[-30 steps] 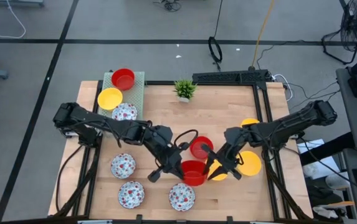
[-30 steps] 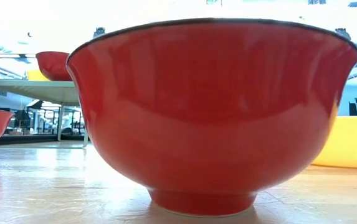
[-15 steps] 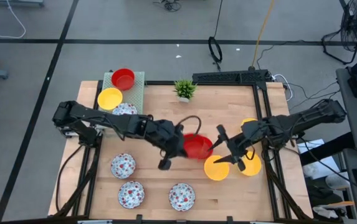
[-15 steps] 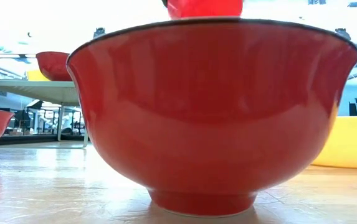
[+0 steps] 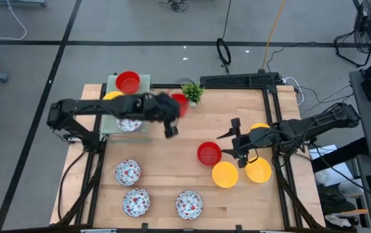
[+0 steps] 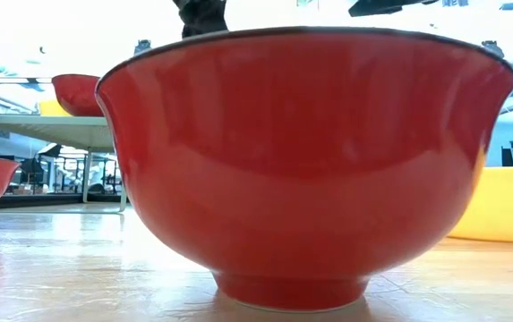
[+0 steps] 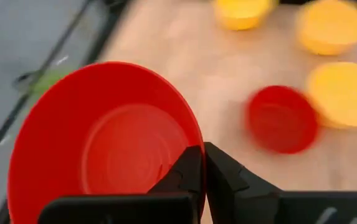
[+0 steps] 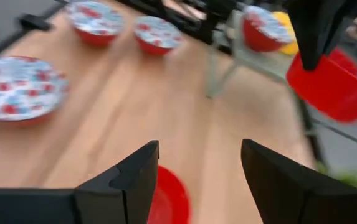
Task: Pick & Place Mini bowls
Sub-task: Stack the red bowl on the red bowl on the shelf
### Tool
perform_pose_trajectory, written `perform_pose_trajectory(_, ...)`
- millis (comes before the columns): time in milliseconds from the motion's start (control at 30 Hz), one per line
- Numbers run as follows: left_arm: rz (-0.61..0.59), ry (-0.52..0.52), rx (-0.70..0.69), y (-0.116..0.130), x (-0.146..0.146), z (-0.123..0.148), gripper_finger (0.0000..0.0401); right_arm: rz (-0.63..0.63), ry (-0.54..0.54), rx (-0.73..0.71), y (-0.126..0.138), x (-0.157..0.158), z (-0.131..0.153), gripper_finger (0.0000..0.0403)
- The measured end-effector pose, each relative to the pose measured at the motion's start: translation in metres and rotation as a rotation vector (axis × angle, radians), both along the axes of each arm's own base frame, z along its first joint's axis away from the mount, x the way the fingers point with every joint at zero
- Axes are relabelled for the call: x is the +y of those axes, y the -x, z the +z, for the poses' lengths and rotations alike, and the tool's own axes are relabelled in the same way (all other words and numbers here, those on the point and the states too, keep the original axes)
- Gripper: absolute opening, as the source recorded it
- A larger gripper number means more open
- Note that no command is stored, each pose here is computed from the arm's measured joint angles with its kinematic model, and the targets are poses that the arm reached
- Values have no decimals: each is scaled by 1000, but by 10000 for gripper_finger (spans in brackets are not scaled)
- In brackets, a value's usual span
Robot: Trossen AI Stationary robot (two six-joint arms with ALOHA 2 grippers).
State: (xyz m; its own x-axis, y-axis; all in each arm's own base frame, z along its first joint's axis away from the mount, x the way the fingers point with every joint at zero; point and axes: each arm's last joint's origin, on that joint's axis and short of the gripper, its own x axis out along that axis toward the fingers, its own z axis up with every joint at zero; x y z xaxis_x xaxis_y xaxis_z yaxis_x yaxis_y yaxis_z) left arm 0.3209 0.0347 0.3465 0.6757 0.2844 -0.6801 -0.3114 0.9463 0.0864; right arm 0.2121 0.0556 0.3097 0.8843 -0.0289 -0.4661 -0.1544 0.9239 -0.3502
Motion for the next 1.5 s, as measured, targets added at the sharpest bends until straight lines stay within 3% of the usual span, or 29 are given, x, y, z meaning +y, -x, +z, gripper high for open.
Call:
perform_pose_trajectory(233,341,-50,37,40,49,15,6,-173,85,-30,0,-6,1,215)
perform_pose_trajectory(367,537,-61,93,62,75,15,8,-206,62,-36,0,-6,1,215)
perform_pose_trajectory(633,770,-18,183,93,121,7,6,-221,25,-41,0,-6,1,211)
perform_pose_trajectory(867,875,33,170,107,140,6,7,-221,25,-40,0,-6,1,210)
perform_pose_trajectory(1333,936,77,153,110,140,4,9,-221,26,-37,0,-6,1,210)
perform_pose_trajectory(1500,966,84,185,112,141,-9,6,-235,3,-26,1,-6,-1,210)
